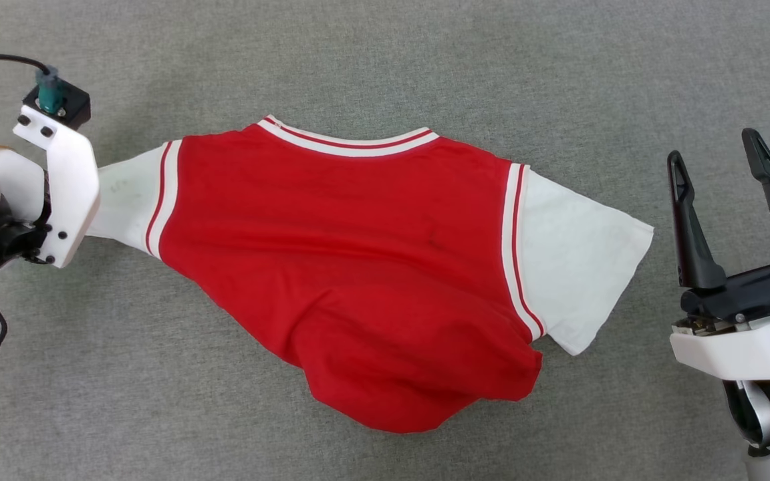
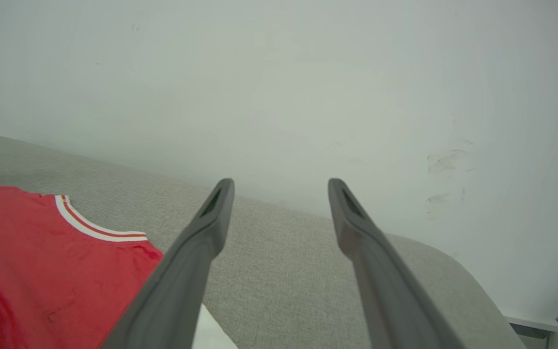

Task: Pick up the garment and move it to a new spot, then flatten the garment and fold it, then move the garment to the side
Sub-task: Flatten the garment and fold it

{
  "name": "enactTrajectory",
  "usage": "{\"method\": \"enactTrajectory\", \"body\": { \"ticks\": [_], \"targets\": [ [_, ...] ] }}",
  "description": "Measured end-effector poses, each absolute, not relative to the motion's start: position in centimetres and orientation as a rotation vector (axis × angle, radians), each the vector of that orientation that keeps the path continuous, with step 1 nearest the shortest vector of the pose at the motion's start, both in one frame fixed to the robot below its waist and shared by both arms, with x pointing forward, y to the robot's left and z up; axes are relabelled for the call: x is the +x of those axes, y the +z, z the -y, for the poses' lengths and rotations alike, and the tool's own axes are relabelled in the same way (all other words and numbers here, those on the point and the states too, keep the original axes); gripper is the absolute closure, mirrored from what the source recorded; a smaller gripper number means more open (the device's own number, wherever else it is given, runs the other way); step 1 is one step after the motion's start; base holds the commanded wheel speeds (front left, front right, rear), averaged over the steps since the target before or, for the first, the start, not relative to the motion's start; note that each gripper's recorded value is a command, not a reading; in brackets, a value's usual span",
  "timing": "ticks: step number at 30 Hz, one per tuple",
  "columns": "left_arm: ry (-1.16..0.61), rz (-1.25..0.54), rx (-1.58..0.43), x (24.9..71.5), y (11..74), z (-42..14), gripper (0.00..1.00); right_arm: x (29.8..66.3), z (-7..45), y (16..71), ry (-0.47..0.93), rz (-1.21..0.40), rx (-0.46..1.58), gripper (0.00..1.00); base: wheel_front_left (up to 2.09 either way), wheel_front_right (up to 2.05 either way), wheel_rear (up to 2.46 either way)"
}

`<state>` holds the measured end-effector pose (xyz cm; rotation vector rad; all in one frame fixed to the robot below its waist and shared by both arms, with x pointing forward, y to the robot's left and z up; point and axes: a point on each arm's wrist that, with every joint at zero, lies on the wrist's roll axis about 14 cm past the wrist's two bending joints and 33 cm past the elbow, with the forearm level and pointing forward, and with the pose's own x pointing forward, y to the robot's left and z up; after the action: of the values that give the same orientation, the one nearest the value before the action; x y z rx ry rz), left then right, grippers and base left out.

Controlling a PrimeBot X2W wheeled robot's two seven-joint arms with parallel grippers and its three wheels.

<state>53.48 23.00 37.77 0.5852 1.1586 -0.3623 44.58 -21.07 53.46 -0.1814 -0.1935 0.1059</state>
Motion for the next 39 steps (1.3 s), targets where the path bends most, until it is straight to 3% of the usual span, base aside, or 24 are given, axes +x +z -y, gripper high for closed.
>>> {"method": "enactTrajectory", "body": {
  "ticks": [3, 4, 13, 17, 25, 37, 38, 39],
  "targets": [
    [-0.358, -1.122, 0.556, 53.6, 37.7, -22.8, 1.0, 44.6, 20.9, 53.5, 0.109, 0.194, -0.179, 0.0, 0.0, 0.0, 0.0],
    [-0.358, -1.096, 0.559, 53.8, 38.0, -22.7, 0.0, 44.6, 20.8, 53.6, 0.112, 0.196, -0.178, 0.0, 0.0, 0.0, 0.0],
    [-0.433, -0.801, 0.617, 56.7, 45.7, -18.6, 0.0, 43.4, 20.5, 55.2, 0.116, 0.233, -0.168, 0.0, 0.0, 0.0, 0.0],
    [-0.496, -0.758, 0.626, 56.2, 48.2, -16.0, 0.0, 42.8, 20.4, 55.9, 0.117, 0.25, -0.162, 0.0, 0.0, 0.0, 0.0],
    [-0.688, -0.962, 0.599, 50.9, 45.9, -11.6, 0.0, 42.6, 20.6, 55.9, 0.11, 0.248, -0.162, 0.0, 0.0, 0.0, 0.0],
    [-0.708, -1.254, 0.603, 47.1, 37.4, -13.5, 0.0, 43.3, 21.6, 54.4, 0.081, 0.209, -0.16, 0.0, 0.0, 0.0, 0.0],
    [-0.711, -1.256, 0.606, 47.0, 37.2, -13.4, 0.26, 43.3, 21.6, 54.3, 0.08, 0.206, -0.159, 0.0, 0.0, 0.0, 0.0],
    [-0.712, -1.253, 0.605, 47.1, 37.1, -13.3, 1.0, 43.3, 21.6, 54.3, 0.079, 0.203, -0.158, 0.0, 0.0, 0.0, 0.0]
  ]
}}
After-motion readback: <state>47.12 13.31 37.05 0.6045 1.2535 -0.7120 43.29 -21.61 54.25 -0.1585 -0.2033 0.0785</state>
